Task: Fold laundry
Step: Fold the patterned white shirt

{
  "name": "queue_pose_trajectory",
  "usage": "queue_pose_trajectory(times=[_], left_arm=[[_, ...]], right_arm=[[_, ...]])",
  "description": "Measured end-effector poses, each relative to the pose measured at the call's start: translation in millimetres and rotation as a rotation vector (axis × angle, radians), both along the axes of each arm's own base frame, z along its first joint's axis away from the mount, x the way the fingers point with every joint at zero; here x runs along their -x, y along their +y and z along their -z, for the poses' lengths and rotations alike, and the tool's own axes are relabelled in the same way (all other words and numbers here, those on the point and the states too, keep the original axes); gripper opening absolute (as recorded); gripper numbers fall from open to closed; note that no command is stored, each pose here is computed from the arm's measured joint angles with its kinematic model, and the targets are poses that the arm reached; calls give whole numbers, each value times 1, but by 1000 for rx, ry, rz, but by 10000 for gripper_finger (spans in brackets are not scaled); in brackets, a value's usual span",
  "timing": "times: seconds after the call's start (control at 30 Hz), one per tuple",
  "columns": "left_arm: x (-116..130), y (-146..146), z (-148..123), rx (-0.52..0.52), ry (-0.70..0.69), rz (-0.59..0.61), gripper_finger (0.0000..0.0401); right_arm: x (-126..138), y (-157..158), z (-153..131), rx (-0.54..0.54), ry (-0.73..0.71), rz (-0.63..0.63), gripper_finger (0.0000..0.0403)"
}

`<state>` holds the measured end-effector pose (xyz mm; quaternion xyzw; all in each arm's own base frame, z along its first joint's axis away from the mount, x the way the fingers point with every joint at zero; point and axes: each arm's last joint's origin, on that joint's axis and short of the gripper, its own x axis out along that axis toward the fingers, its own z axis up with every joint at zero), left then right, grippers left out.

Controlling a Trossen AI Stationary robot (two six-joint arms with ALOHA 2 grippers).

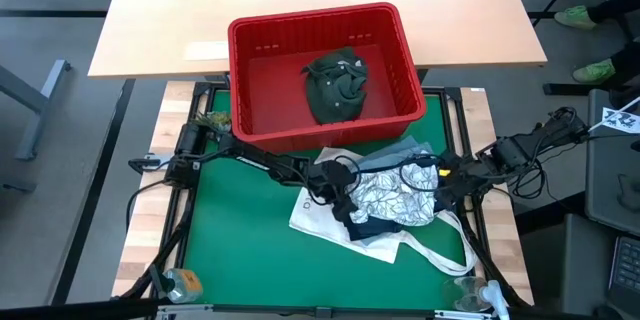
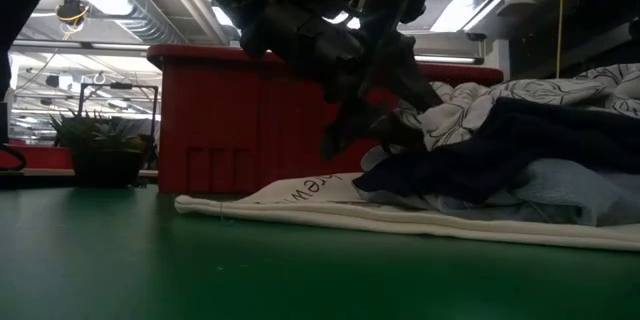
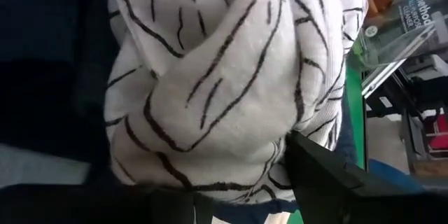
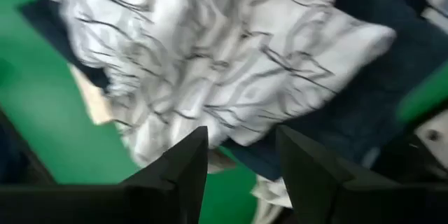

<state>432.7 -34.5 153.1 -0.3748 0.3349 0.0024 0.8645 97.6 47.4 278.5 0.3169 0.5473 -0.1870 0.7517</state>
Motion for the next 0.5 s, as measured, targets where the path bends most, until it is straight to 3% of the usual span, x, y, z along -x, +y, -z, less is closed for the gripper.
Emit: queue_pose_trajectory(times=[0.2, 0.5], left_arm=[[0, 3, 0, 6, 0, 0, 151], [0, -2, 0, 5, 1, 7, 151]], right_arm=[[-7, 3, 0, -47, -62, 34, 170], [-15, 10, 25, -113, 18, 101, 170]])
